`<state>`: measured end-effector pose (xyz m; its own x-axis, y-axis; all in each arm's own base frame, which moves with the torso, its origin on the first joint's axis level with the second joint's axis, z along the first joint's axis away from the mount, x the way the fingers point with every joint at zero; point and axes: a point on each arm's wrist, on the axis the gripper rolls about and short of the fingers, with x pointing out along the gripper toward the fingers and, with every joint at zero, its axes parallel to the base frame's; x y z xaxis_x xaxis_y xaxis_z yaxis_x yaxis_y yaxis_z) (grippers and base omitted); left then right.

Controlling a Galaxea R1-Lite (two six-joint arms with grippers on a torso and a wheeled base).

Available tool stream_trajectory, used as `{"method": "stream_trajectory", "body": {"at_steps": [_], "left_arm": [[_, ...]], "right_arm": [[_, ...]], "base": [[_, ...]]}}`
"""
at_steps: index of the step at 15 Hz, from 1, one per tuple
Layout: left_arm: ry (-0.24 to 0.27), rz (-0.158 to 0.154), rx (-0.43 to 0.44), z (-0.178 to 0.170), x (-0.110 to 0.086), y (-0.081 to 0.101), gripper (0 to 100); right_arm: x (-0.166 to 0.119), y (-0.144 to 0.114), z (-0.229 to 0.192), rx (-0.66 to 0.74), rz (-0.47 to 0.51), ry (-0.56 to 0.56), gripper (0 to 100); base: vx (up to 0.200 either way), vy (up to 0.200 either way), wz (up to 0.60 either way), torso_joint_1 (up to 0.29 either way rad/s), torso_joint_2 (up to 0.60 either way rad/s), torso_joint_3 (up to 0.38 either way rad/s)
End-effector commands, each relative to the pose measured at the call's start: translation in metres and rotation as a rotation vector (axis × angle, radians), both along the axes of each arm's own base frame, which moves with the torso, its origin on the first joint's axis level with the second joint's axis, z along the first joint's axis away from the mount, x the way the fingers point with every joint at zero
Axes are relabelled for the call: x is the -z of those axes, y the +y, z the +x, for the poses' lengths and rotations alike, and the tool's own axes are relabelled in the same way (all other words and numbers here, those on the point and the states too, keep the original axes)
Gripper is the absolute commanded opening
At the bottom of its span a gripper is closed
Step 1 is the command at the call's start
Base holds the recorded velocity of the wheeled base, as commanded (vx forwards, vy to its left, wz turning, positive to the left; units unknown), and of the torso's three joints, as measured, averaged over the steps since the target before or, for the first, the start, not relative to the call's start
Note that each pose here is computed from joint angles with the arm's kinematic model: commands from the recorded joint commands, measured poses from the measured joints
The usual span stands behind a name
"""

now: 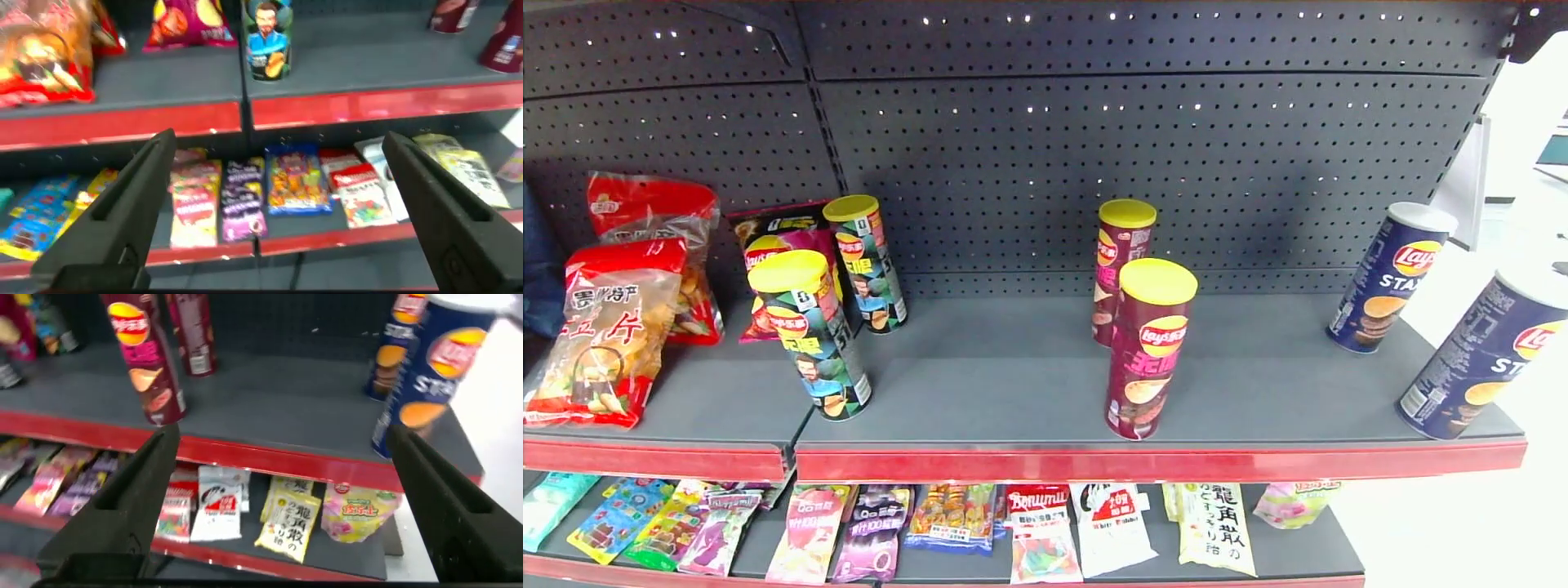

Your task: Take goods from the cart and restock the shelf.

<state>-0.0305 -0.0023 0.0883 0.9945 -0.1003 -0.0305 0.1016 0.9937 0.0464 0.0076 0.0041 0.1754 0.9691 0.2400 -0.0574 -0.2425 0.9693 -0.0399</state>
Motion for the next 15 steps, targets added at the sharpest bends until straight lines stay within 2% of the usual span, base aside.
{"method": "stream_trajectory", "body": {"at_steps": [1,2,5,7,8,11,15], "left_arm": [[-0.028,0.034,0.015,0.004,0.006,0.000,100],[-0.053,0.057,0.033,0.007,0.010,-0.001,100],[-0.044,0.051,0.001,0.008,0.012,0.000,100],[-0.024,-0.021,-0.024,0.008,0.013,0.001,100],[-0.023,-0.035,-0.030,0.007,0.013,0.001,100],[-0.023,-0.035,-0.030,0.007,0.013,0.001,100],[-0.025,-0.035,-0.030,0.007,0.012,0.001,100]], "right_arm": [[-0.015,0.012,0.044,-0.172,-0.050,0.167,100],[-0.014,0.015,0.049,-0.190,-0.057,0.190,100],[-0.015,0.021,0.070,-0.194,-0.070,0.275,100],[-0.012,0.026,0.092,-0.194,-0.089,0.359,100],[-0.011,0.029,0.099,-0.199,-0.095,0.384,100],[-0.012,0.037,0.116,-0.225,-0.105,0.427,100],[0.005,0.053,0.153,-0.222,-0.154,0.567,100]], "base": [[0.000,0.000,0.00,0.000,0.00,0.000],[0.000,0.000,0.00,0.000,0.00,0.000],[0.000,0.000,0.00,0.000,0.00,0.000],[0.000,0.000,0.00,0.000,0.00,0.000],[0.000,0.000,0.00,0.000,0.00,0.000],[0.000,0.000,0.00,0.000,0.00,0.000],[0.000,0.000,0.00,0.000,0.00,0.000]]}}
